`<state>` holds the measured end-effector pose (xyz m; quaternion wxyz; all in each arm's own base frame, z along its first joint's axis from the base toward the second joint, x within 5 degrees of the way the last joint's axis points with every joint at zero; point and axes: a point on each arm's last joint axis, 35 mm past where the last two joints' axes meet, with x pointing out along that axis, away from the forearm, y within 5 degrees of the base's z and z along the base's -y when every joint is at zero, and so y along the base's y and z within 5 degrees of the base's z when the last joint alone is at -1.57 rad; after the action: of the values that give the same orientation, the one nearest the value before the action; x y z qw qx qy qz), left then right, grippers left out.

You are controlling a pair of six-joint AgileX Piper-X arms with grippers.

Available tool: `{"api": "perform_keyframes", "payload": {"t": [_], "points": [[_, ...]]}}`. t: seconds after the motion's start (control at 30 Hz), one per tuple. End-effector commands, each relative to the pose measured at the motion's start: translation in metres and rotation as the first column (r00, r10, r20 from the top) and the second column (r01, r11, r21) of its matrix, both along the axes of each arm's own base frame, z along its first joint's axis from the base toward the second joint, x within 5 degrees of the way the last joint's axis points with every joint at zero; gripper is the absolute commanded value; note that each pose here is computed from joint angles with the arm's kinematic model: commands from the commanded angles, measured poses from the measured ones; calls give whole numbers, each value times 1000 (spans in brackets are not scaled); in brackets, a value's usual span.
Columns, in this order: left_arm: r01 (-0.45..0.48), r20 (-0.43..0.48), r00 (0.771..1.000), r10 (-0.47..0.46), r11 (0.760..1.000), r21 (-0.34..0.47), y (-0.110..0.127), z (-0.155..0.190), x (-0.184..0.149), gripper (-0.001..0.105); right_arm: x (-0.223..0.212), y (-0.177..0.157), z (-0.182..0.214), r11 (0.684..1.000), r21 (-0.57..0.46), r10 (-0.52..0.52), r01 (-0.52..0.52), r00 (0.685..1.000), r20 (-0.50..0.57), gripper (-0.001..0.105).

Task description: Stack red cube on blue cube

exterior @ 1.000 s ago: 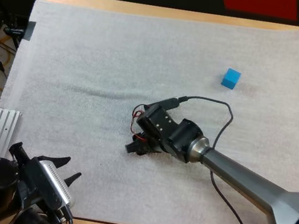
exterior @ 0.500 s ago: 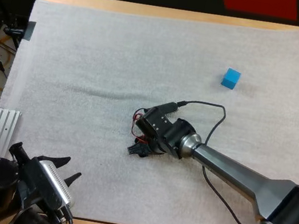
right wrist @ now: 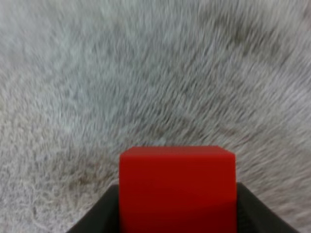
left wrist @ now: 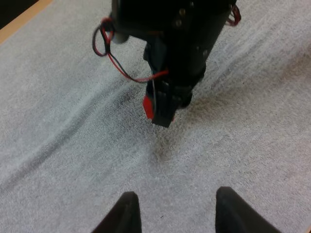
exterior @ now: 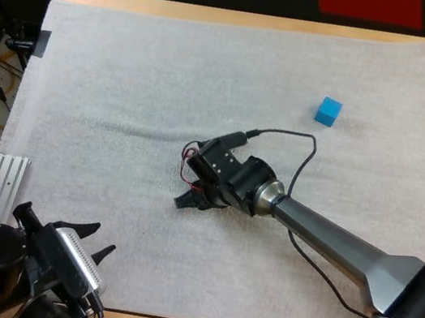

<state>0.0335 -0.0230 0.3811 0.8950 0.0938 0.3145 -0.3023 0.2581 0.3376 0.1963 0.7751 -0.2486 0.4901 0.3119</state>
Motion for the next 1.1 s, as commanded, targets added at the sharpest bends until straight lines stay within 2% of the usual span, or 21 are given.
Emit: {"api": "perform_keyframes", "payload": {"t": [0.0,0.23,0.4,0.5,0.67,0.97,1.07], "points": [[8,8,1000,-8,1000,1,0,0,1,37,2,-3,22,1000,9,-5,5,999,52,31],[10,92,996,-6,999,-41,-4,9,8,37,15,-32,71,993,83,-92,80,986,141,31],[22,60,998,-19,999,-43,-11,8,20,37,36,-79,99,978,82,-201,190,965,170,31],[30,23,999,-29,999,-33,-16,5,29,37,49,-108,107,965,24,-261,262,944,201,31],[29,12,1000,-29,999,-28,-19,5,34,37,74,-145,110,950,-1,-305,313,925,227,31],[29,12,1000,-29,999,-28,-19,5,34,37,114,-198,114,910,83,-414,407,868,273,31],[29,12,1000,-29,999,-28,-19,5,34,37,128,-203,110,911,69,-409,406,873,264,31]]}}
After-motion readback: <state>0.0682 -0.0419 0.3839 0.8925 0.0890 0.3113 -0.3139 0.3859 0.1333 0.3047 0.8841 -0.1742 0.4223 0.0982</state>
